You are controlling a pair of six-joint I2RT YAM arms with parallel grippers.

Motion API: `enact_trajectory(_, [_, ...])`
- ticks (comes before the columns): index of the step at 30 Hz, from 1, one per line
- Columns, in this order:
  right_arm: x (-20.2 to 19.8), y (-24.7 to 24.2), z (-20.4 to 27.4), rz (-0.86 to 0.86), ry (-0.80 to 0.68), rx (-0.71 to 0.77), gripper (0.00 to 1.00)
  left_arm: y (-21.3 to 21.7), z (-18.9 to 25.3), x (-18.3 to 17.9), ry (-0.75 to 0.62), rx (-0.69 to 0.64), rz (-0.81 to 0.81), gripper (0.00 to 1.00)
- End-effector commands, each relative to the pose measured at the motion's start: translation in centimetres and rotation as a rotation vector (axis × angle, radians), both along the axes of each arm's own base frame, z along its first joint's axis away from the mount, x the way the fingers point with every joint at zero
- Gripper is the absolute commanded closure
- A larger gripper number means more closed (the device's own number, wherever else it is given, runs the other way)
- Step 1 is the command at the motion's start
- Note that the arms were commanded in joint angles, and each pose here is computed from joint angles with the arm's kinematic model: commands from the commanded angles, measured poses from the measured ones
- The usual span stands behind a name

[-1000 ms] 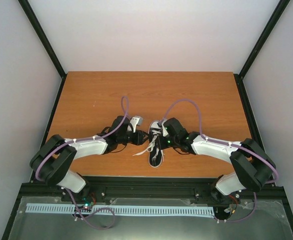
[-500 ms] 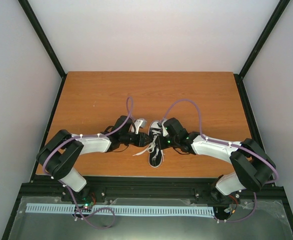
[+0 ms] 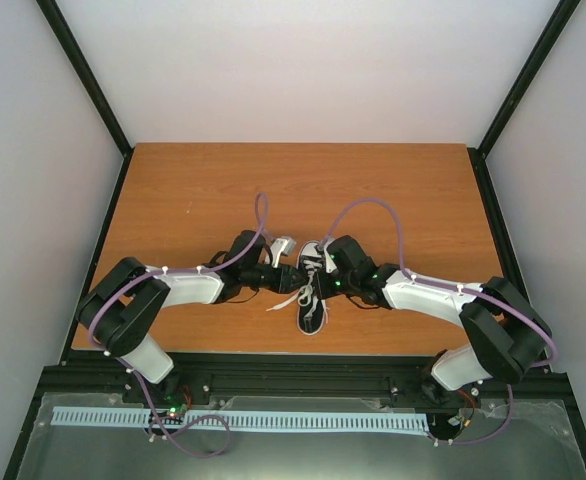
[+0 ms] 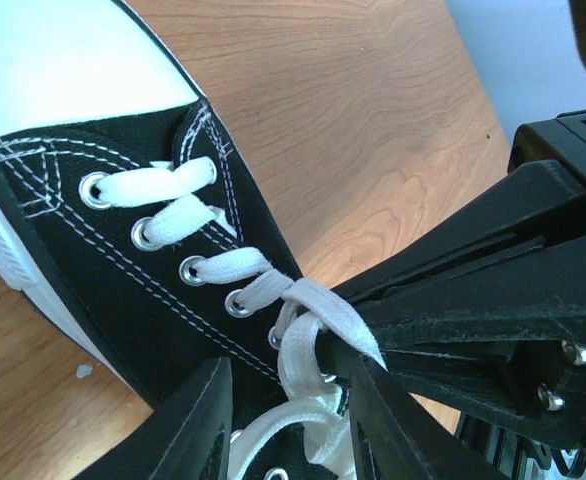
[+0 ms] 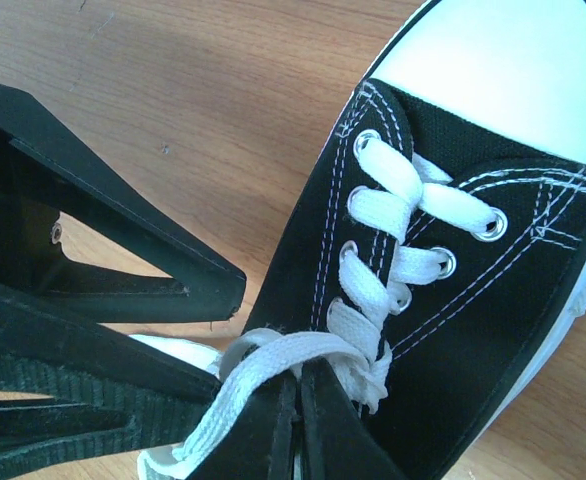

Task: Tie the shoes

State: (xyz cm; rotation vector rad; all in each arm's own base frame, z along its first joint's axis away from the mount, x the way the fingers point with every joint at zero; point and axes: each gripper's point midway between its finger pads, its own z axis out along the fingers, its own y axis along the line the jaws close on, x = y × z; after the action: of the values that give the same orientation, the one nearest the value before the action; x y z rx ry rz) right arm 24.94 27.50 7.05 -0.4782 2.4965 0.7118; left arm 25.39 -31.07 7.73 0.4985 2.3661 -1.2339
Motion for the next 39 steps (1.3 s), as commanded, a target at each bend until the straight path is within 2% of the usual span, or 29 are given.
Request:
enact_trajectory(1, [0.0, 0.3, 0.5, 0.0, -0.019, 0.015, 0.97, -0.9, 1.9, 0.9, -0.053, -0.058, -0.02, 0.65])
enact_trajectory(23, [-0.2, 0.5, 0.5, 0.016, -0.016, 0.026, 0.97, -2.2, 1.9, 0.9, -0.021, -0.12, -0.064, 0.61])
enact_trajectory(32, [-0.1, 0.5, 0.6, 0.014, -0.021, 0.028, 0.97, -2.4, 1.7, 0.9, -0.013, -0.13, -0.069, 0.84])
enact_trajectory(35, [-0.1, 0.4, 0.7, 0.008, -0.025, 0.027, 0.97, -2.3, 1.7, 1.0, -0.013, -0.127, -0.063, 0.94])
enact_trajectory(39, [0.0, -0.2, 1.3, -0.01, -0.046, 0.021, 0.97, -1.8, 1.5, 1.2, -0.029, -0.107, -0.028, 0.99])
